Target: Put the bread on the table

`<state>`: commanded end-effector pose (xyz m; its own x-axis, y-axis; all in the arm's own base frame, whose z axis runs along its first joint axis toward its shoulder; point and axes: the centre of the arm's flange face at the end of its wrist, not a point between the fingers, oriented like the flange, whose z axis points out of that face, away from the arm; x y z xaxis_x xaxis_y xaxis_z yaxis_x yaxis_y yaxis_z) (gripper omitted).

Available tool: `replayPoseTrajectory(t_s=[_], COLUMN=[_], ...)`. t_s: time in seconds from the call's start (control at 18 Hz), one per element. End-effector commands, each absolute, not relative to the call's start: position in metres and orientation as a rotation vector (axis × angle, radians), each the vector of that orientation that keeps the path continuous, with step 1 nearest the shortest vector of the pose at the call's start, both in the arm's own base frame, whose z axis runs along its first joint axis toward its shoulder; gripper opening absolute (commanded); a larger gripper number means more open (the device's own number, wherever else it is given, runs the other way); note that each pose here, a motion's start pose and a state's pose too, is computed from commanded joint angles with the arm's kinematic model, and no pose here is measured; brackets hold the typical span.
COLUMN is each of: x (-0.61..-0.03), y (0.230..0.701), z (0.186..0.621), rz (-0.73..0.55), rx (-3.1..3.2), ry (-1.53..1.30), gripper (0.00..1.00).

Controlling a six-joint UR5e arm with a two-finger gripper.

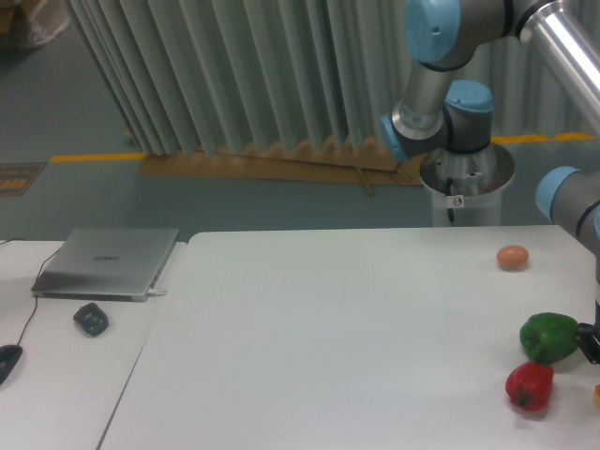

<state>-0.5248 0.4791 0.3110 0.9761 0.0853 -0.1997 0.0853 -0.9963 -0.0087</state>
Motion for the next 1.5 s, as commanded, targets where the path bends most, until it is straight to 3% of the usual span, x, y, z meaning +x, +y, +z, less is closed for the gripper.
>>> replayPoseTrajectory(t_s=[0.67,0.89,1.22,1.5], x=[-0.502,-0.473,-0.433,-0.410], y=[0.480,0.489,0.471,0.466], z=[0.332,0.353,0.352,0.359], rz=[0.359,0.395,0.274,0.034], rx=[-3.127,-3.140,-3.195,-3.183], ry=[-0.099,0.168,0.363,0.384], gripper=[1.00,1.00,1.00,1.00])
